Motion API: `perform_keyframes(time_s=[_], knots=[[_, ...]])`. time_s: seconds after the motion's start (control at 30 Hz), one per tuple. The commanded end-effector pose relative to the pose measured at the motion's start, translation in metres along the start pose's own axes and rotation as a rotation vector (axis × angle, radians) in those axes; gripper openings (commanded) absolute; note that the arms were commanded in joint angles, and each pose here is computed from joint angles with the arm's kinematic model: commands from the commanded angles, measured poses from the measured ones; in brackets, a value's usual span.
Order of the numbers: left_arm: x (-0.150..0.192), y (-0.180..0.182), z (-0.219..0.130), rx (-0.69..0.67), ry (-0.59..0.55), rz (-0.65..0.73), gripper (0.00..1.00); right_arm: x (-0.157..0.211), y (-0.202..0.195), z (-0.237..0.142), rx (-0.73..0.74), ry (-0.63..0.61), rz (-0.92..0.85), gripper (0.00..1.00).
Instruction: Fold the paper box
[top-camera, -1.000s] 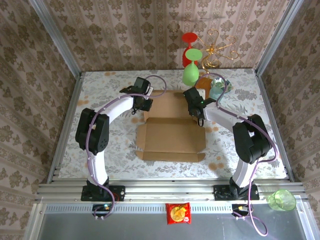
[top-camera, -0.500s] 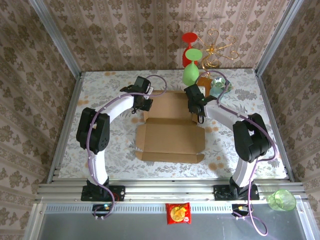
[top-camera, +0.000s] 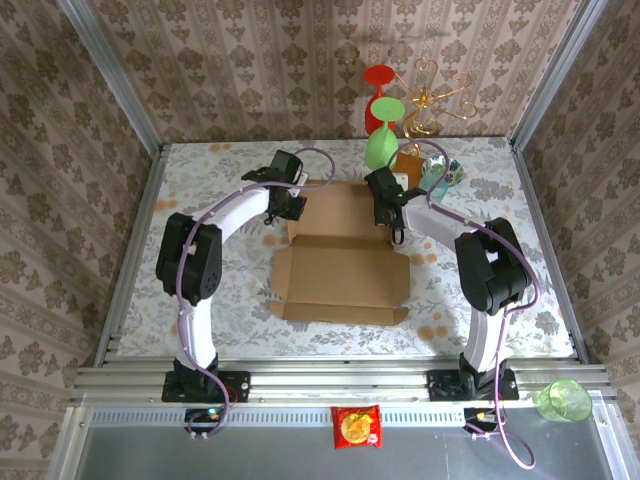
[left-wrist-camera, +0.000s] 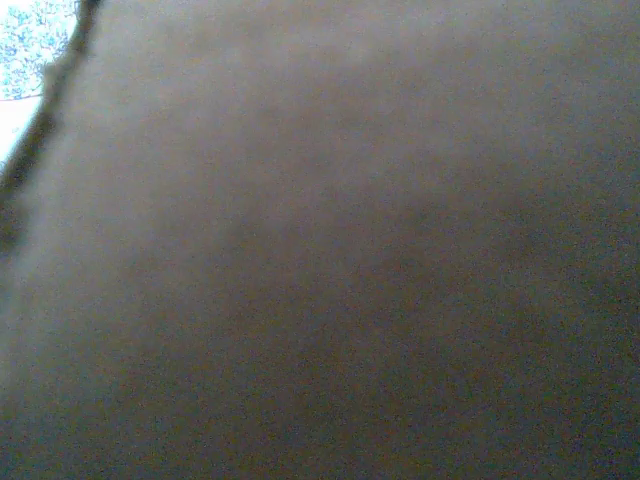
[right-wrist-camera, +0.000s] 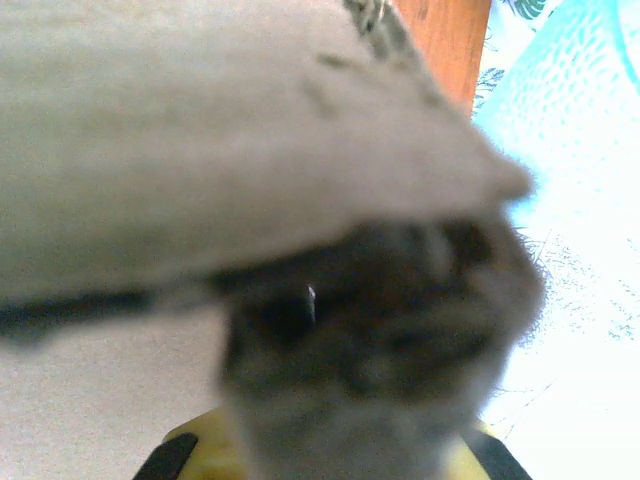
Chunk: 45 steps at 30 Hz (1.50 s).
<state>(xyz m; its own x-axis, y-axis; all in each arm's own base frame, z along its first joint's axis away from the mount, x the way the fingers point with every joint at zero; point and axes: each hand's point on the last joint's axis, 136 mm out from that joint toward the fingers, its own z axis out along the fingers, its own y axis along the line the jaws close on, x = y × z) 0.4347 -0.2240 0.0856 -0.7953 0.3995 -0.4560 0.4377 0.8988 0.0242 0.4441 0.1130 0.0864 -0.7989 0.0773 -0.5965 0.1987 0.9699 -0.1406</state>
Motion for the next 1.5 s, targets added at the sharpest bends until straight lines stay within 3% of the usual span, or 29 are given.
perform_keyframes(time_s=[0.0, 0.2, 0.43, 0.57, 0.83, 0.9, 1.07, 1.23, 1.37, 1.47], knots=[[0.017, 0.001, 0.011, -0.001, 0.085, 0.003, 0.00, 0.007, -0.018, 0.001, 0.123, 0.016, -0.041, 0.01], [0.015, 0.000, 0.011, -0.001, 0.091, -0.026, 0.00, 0.011, -0.021, -0.004, 0.241, 0.020, -0.138, 0.00], [0.014, -0.001, 0.010, 0.009, 0.088, -0.051, 0.00, 0.019, -0.003, -0.001, 0.132, 0.046, -0.126, 0.00], [0.014, 0.004, 0.008, 0.023, 0.084, -0.088, 0.19, 0.018, -0.002, -0.003, 0.120, 0.052, -0.113, 0.00], [0.016, 0.015, 0.007, 0.053, 0.083, -0.121, 0.26, 0.022, -0.002, -0.001, 0.123, 0.093, -0.096, 0.00], [0.017, 0.013, 0.010, 0.061, 0.091, -0.121, 0.24, 0.023, -0.002, -0.001, 0.121, 0.102, -0.090, 0.00], [0.024, 0.016, 0.017, 0.006, 0.124, -0.104, 0.00, 0.024, 0.000, -0.002, 0.122, 0.117, -0.077, 0.00], [0.026, 0.015, 0.021, -0.109, 0.140, -0.052, 0.00, 0.025, 0.001, -0.004, 0.124, 0.143, -0.058, 0.00], [0.027, 0.011, 0.023, -0.113, 0.149, -0.055, 0.00, 0.031, 0.002, -0.003, 0.123, 0.183, -0.049, 0.00], [0.024, 0.006, 0.020, -0.091, 0.146, -0.066, 0.20, 0.038, 0.000, -0.002, 0.139, 0.218, -0.049, 0.00]])
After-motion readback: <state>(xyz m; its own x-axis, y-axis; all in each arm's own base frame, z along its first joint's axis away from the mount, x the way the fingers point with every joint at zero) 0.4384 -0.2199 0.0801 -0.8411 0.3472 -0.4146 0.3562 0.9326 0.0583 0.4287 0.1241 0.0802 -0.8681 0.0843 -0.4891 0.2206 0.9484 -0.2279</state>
